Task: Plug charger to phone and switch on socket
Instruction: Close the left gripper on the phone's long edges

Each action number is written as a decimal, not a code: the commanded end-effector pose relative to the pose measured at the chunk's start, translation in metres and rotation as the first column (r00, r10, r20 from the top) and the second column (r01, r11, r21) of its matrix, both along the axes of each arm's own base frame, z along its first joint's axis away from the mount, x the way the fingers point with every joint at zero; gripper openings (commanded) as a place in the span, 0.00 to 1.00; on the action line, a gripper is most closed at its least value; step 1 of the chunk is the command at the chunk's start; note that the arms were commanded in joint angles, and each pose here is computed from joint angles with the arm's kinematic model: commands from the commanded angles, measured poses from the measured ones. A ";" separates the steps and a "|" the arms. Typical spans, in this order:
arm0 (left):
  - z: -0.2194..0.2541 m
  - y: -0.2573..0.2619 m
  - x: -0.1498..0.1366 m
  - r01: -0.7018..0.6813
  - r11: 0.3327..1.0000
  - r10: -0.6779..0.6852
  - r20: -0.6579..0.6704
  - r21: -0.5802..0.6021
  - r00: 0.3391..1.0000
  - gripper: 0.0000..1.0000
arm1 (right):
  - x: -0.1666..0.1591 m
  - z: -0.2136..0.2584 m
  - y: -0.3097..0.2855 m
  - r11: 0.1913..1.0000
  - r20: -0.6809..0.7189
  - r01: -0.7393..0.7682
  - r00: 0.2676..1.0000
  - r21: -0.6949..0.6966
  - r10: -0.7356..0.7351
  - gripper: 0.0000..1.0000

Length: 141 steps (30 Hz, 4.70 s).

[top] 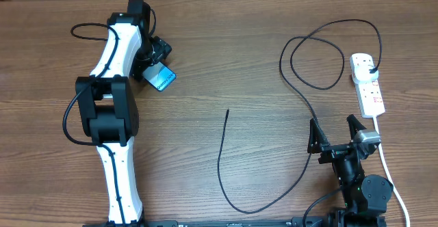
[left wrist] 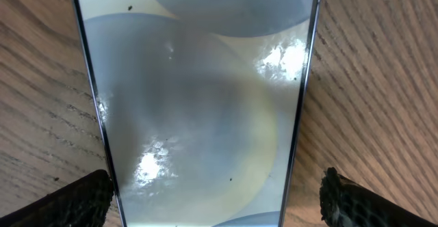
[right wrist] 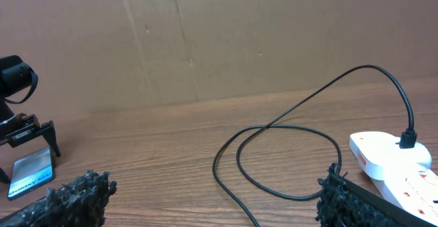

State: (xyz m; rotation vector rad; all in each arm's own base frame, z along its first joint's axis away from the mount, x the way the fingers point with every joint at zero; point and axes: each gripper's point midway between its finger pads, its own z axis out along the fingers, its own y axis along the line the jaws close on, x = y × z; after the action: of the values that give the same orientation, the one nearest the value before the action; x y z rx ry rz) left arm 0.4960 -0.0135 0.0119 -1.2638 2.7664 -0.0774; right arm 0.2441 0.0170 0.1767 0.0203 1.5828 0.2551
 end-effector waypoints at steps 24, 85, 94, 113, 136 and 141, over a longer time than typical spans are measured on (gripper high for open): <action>-0.007 0.013 -0.010 -0.076 0.993 0.079 -0.037 0.091 0.996 1.00 | 0.000 -0.002 0.000 1.000 0.005 0.005 1.000 -0.004 -0.005 1.00; -0.021 0.009 -0.030 -0.106 0.992 0.112 -0.112 0.064 0.987 1.00 | 0.000 -0.002 0.000 1.000 0.005 0.005 1.000 -0.004 -0.005 1.00; -0.029 0.009 -0.035 -0.105 0.992 0.113 -0.125 0.070 0.986 1.00 | 0.000 -0.002 0.000 1.000 0.005 0.005 1.000 -0.004 -0.005 1.00; -0.029 0.009 -0.033 -0.106 0.992 0.113 -0.113 0.066 0.987 1.00 | 0.000 -0.002 0.000 1.000 0.005 0.005 1.000 -0.004 -0.005 1.00; -0.029 0.026 -0.027 -0.176 0.983 0.180 -0.091 0.057 0.979 1.00 | 0.000 -0.002 0.000 1.000 0.005 0.005 1.000 -0.004 -0.005 1.00; -0.029 0.029 -0.027 -0.183 0.982 0.187 -0.088 0.057 0.978 1.00 | 0.000 -0.002 0.000 1.000 0.005 0.005 1.000 -0.004 -0.005 1.00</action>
State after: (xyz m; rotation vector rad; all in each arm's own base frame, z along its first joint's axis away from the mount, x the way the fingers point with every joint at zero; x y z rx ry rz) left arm 0.4796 0.0042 0.0017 -1.4653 2.6898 0.0257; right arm 0.2441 0.0169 0.1765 0.0207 1.5835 0.2549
